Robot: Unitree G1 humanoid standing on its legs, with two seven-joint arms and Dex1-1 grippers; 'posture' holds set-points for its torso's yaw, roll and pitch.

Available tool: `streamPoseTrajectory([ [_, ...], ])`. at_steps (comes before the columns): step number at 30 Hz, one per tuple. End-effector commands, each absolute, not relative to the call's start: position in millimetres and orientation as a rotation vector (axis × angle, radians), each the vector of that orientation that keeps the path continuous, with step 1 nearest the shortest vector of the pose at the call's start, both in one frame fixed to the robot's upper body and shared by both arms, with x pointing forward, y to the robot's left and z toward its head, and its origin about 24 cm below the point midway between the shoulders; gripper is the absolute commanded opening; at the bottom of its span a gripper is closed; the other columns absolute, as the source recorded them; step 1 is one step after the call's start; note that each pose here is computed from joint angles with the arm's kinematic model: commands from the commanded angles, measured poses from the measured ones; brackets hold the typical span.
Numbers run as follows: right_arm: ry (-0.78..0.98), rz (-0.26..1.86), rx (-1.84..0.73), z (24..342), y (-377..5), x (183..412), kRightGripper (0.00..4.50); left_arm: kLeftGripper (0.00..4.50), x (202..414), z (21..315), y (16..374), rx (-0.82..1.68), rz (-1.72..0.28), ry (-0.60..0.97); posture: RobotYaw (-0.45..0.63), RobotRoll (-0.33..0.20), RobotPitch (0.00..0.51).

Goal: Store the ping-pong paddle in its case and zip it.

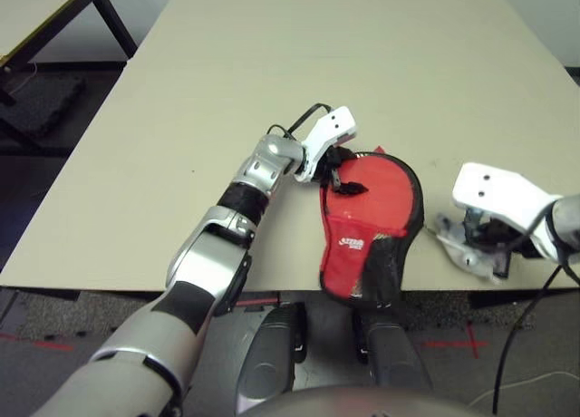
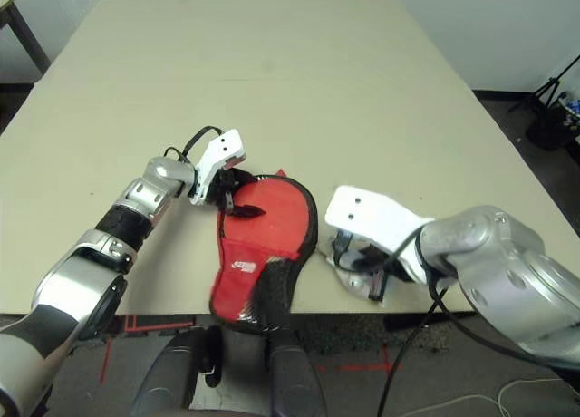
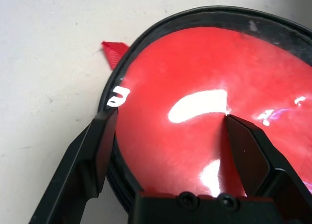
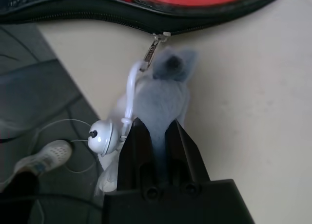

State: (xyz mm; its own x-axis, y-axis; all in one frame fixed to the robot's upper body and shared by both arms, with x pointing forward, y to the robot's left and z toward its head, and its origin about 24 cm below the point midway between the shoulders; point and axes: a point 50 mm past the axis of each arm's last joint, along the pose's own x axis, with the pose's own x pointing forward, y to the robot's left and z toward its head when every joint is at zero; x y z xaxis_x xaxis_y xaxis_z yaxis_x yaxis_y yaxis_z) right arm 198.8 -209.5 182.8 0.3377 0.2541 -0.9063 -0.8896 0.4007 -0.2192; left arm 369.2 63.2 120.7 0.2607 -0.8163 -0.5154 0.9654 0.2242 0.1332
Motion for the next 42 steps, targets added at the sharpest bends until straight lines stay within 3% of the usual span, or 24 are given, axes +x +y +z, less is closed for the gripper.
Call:
streamPoseTrajectory([
  [1, 0.917, 0.796, -0.840, 177.9, -216.7, 211.0, 0.06, 4.50, 368.3, 90.5, 84.4, 0.509, -1.176, 0.533, -0.19, 0.000, 0.198],
  [9, 0.871, 0.742, -0.844, 176.0, -216.5, 229.4, 0.05, 4.50, 366.7, 89.7, 82.3, 0.528, -1.206, 0.534, -0.17, 0.000, 0.201],
  [19, 0.852, 0.714, -0.843, 172.1, -216.0, 239.6, 0.05, 4.50, 368.4, 118.3, 73.2, 0.595, -1.337, 0.437, -0.17, 0.000, 0.203],
  [29, 0.728, 0.560, -0.855, 182.0, -223.2, 273.1, 0.05, 4.50, 347.8, 128.5, 54.3, 0.692, -1.574, 0.394, -0.18, 0.000, 0.207],
  [35, 0.735, 0.571, -0.841, 179.1, -221.2, 273.5, 0.05, 4.50, 339.0, 121.8, 53.6, 0.697, -1.626, 0.474, -0.18, 0.000, 0.209],
  [42, 0.776, 0.702, -0.813, 183.1, -214.1, 257.3, 0.05, 4.50, 348.5, 106.7, 61.0, 0.678, -1.499, 0.615, -0.17, 0.000, 0.218],
])
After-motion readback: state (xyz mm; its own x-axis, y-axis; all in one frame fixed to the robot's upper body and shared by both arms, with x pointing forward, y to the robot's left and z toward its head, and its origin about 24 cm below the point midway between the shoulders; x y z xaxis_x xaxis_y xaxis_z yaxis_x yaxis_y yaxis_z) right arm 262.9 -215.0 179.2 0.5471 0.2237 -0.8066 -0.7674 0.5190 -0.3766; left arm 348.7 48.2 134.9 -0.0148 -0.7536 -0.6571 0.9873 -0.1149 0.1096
